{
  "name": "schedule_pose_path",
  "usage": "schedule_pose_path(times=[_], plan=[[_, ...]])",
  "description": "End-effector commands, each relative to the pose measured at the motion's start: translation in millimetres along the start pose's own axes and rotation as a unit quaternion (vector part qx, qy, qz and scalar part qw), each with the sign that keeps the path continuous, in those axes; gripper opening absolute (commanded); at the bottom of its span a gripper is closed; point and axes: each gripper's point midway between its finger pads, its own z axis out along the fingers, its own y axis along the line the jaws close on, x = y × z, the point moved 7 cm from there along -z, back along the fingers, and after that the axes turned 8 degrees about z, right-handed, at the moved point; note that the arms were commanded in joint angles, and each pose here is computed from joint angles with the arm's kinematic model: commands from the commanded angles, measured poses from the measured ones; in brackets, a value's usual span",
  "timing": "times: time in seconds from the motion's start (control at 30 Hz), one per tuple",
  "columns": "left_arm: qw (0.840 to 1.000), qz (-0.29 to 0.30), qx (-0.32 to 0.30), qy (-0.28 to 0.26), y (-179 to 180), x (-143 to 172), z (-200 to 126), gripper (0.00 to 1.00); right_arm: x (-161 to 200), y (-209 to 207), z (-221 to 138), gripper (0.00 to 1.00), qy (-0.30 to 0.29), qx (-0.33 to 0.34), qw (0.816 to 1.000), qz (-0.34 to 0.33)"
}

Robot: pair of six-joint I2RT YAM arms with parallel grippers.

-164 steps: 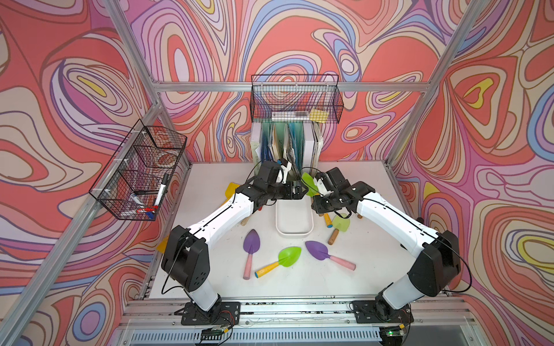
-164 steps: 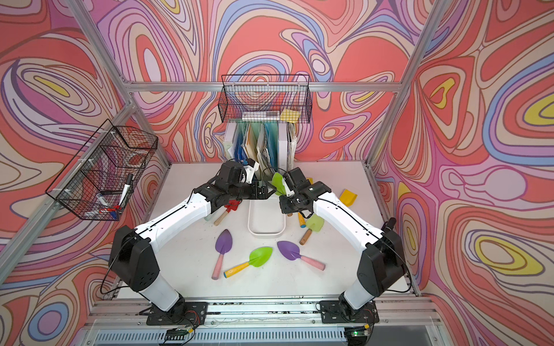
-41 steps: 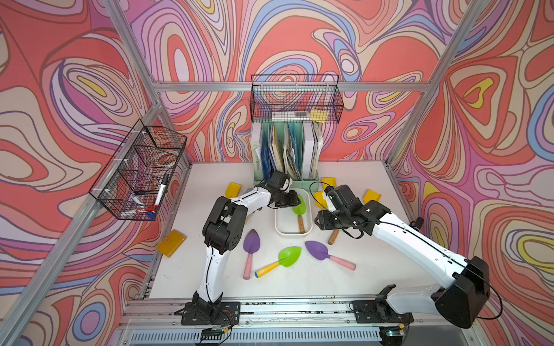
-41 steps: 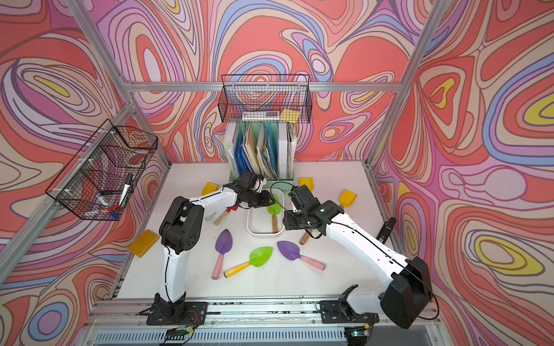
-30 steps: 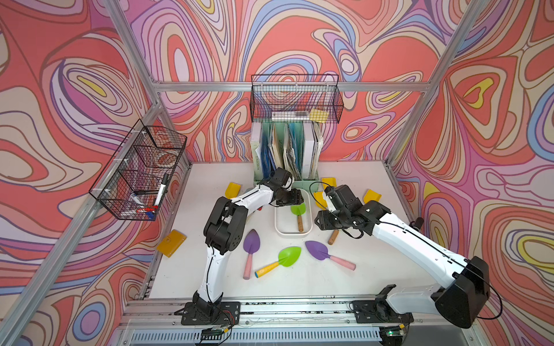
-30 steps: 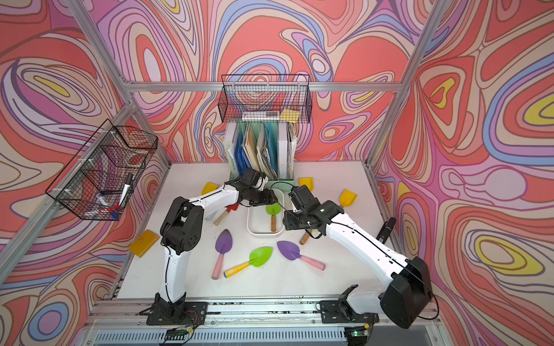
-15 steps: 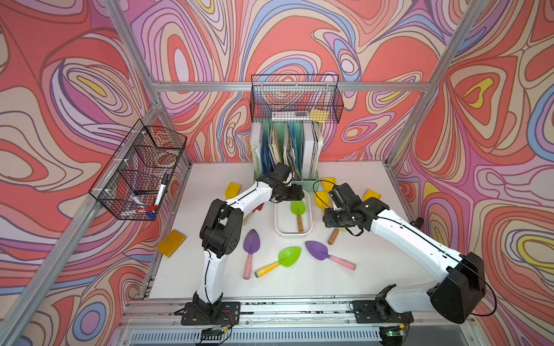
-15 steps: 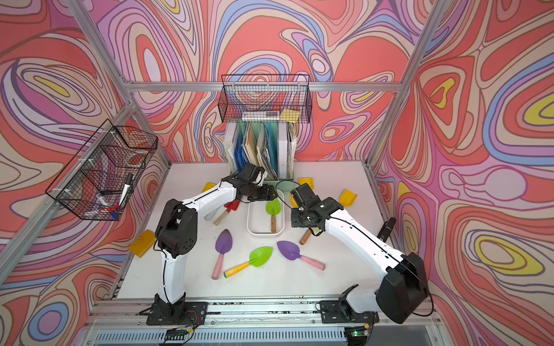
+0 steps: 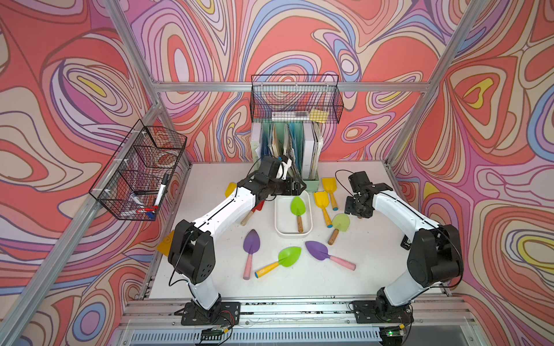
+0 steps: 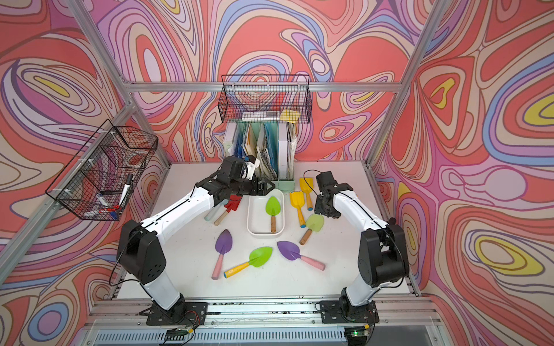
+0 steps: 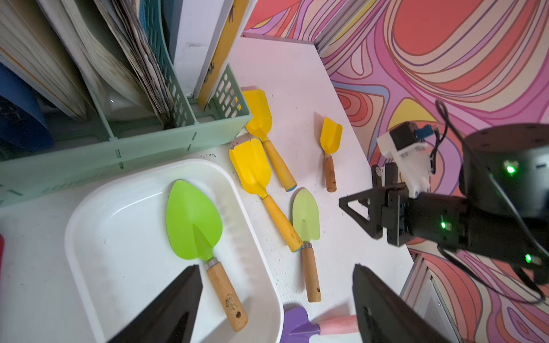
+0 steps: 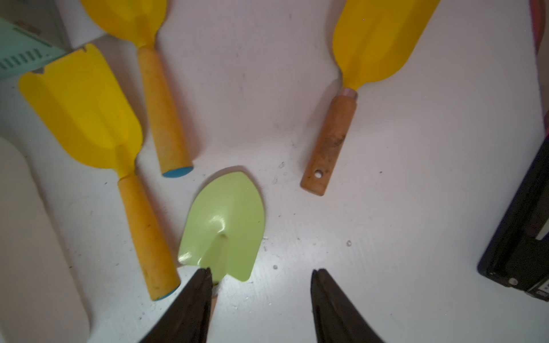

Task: Put the shovel into the storage box
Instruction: Pick up the shovel from the center of the board.

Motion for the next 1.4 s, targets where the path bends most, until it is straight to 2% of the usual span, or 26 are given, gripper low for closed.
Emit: schedule_pose_path(times=[0.0, 0.27, 0.7, 0.83, 1.23, 1.37], plan=[[0.999, 0.028, 0.04, 0.002, -12.1, 6.9, -6.6, 0.89, -13.4, -12.3, 16.5, 0.59, -0.007, 0.019, 0.999, 0.05], [0.997, 0.056, 0.051, 0.019, -10.1, 17.0, -2.1, 0.95, -30.7, -18.8, 50.4, 0.63, 0.005, 0.044, 0.993, 0.107], [0.996, 0.067, 0.044, 0.033, -6.9, 21.4, 0.1, 0.99, -31.5, -29.9, 96.4, 0.62, 0.022, 0.071, 0.989, 0.128], [0.996, 0.065, 0.039, 0.035, -5.4, 21.2, 2.4, 0.99, -33.3, -29.7, 105.8, 0.53, 0.026, 0.065, 0.989, 0.13], [0.997, 0.053, 0.044, 0.037, -7.4, 16.6, 4.6, 0.98, -35.3, -28.7, 101.5, 0.0, 0.024, 0.05, 0.99, 0.128], [0.997, 0.039, 0.055, 0.042, -9.3, 15.9, 6.9, 0.97, -35.1, -27.8, 82.2, 0.0, 0.016, 0.022, 0.994, 0.106]])
